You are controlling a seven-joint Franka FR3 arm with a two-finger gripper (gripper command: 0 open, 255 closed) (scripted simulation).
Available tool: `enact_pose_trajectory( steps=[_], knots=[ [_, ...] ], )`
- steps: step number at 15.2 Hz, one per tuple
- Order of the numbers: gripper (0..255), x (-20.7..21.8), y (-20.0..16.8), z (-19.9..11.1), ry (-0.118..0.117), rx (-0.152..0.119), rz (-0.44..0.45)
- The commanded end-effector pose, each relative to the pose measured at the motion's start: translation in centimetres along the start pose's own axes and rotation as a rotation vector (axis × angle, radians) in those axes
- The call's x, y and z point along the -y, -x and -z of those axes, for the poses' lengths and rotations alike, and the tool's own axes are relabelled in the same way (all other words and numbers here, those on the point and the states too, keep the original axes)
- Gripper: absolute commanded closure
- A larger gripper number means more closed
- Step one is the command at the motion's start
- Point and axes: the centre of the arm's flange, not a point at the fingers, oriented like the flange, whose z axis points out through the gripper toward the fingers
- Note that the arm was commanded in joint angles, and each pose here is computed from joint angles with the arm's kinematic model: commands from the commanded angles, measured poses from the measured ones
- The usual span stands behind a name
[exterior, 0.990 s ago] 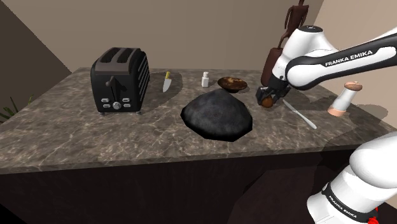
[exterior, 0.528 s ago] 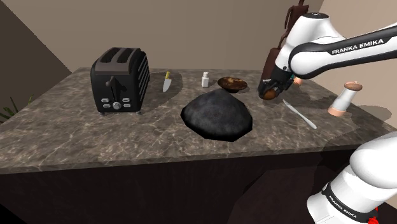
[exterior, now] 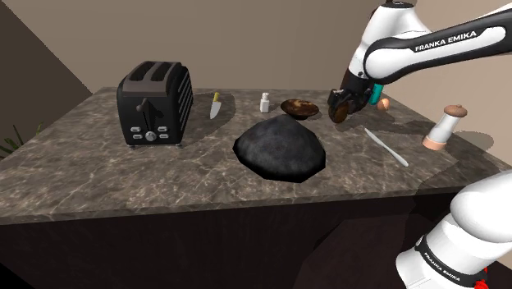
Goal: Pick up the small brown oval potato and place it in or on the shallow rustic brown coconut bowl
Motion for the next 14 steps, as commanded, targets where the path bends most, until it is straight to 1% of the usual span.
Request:
enact_pose_trajectory(
  steps=[1,14],
  knots=[
    [255,0.3,-2.3,-1.1,0.0,0.0,0.0],
    [255,2.9,-18.6,-5.9,0.0,0.0,0.0]
  ],
)
